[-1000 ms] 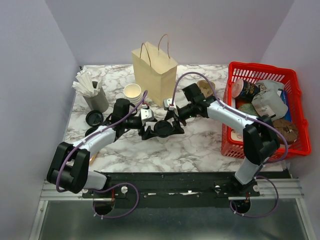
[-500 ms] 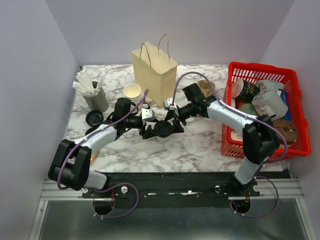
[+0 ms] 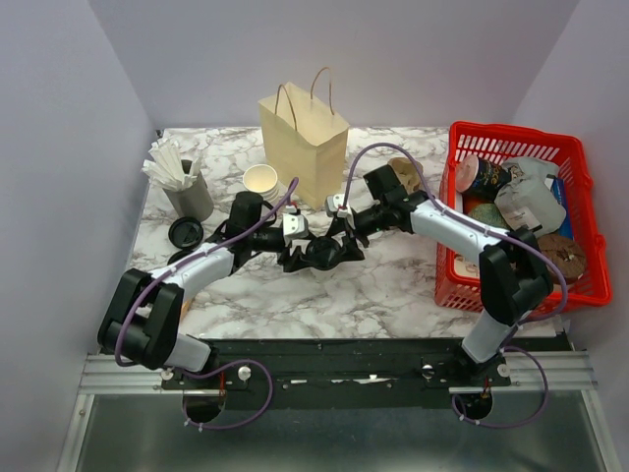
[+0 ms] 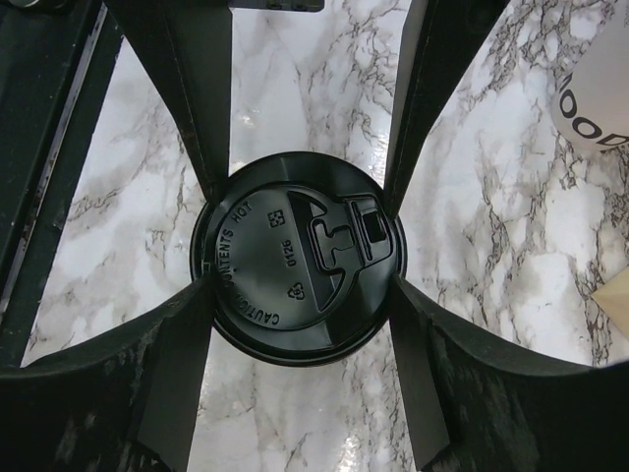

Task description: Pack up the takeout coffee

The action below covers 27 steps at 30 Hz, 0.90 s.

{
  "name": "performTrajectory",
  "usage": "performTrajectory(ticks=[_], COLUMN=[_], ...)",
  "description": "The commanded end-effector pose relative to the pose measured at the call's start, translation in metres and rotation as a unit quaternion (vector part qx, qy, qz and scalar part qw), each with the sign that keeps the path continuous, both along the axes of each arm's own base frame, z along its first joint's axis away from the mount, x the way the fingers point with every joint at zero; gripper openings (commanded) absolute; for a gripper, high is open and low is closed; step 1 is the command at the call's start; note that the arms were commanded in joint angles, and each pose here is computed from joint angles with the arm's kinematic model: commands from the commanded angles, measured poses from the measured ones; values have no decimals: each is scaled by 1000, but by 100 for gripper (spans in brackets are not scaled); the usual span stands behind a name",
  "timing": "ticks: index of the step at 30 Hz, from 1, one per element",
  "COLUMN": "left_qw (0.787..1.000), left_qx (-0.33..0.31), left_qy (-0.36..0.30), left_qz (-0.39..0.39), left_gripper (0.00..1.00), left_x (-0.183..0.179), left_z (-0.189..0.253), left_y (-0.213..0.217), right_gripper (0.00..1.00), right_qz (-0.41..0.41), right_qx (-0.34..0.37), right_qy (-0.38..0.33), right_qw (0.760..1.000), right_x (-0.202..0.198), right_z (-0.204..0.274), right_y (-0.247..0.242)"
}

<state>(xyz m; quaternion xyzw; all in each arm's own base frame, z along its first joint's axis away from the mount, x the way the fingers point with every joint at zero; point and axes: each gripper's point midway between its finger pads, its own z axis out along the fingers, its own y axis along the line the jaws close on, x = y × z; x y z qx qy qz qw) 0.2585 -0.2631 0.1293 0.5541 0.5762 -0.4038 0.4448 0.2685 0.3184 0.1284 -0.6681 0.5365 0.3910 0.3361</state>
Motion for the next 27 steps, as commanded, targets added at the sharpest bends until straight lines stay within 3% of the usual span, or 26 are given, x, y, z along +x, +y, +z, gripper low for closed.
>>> performTrajectory(ticks=[1, 5, 13, 27], left_qw=[998, 995, 996, 998], left_qx=[49, 59, 39, -17], left_qy=[44, 68, 71, 59], left_qz=[-25, -38, -41, 8], left_gripper=[72, 73, 78, 85], left_x=[-30, -42, -41, -11], left_z=[-54, -68, -48, 22], left_y=[-15, -17, -14, -10], right_gripper=[75, 73, 75, 93], right_qz=[24, 24, 19, -28], right_qx=[-60, -64, -63, -43], right_qy=[43, 62, 62, 71], right_qw=[997, 996, 996, 996], right_x=[-31, -36, -39, -28], right_z=[-63, -71, -66, -14], right_y=[-2, -3, -5, 0])
